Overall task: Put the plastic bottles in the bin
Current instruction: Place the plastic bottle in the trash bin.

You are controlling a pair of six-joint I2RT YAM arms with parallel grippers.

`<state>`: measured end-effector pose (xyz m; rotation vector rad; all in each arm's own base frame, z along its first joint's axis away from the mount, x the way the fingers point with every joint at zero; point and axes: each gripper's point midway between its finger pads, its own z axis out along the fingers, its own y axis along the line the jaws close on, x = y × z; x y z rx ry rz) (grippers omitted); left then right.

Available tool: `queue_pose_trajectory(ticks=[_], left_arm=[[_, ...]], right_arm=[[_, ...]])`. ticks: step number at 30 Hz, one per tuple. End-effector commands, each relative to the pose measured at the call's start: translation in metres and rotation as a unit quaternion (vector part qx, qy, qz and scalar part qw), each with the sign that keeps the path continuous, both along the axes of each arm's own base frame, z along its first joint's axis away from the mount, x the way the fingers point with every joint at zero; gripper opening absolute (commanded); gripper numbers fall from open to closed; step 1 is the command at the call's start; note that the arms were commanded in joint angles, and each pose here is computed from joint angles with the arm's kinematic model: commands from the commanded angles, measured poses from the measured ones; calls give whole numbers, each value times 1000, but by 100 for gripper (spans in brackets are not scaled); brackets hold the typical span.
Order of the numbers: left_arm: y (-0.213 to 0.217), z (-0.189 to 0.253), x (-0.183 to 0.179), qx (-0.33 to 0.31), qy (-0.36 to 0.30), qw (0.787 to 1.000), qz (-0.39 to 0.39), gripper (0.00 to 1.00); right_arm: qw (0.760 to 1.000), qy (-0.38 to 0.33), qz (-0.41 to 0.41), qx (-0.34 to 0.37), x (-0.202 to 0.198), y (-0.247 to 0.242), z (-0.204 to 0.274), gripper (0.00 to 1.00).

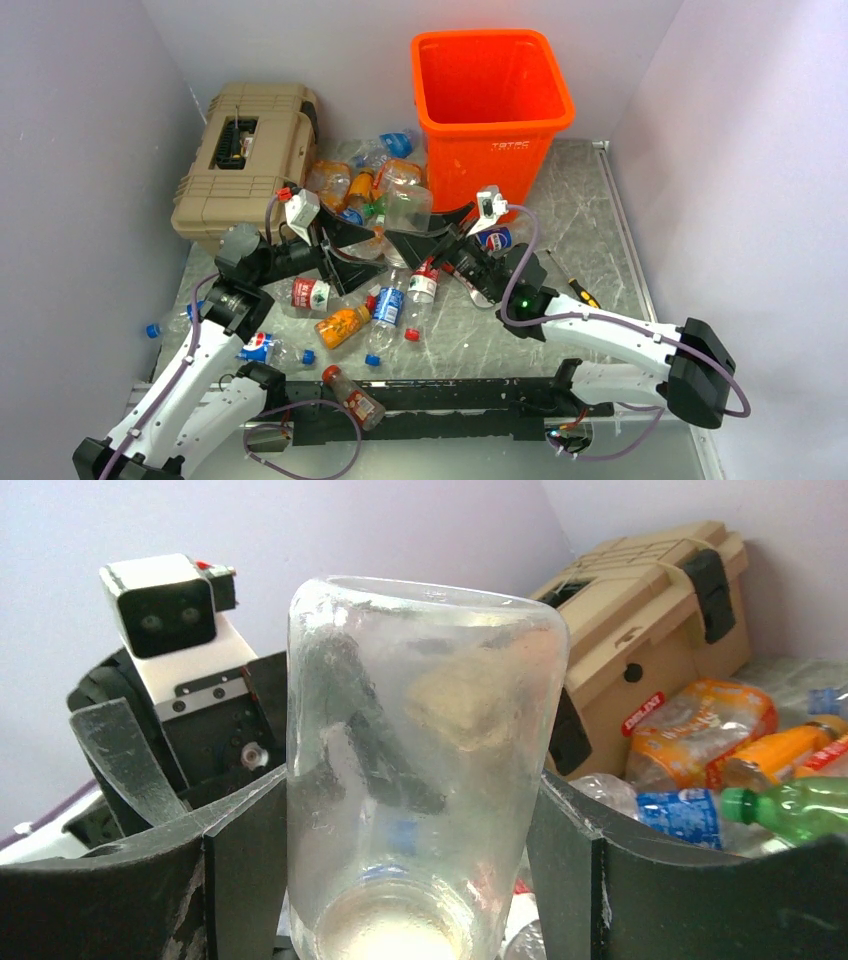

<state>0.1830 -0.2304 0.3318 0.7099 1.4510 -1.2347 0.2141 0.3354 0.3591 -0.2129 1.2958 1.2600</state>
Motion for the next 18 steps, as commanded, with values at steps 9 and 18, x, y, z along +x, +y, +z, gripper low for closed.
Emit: queue_pose_trajectory(ticks=[9,18], left_arm=[[-4,0,4,2,4,1000,-9,99],[-7,-3,5,8,13,1000,-17,88]], right_arm=[[994,-26,52,97,-14,14,48,45],[993,-31,53,103,-15,25,48,46]])
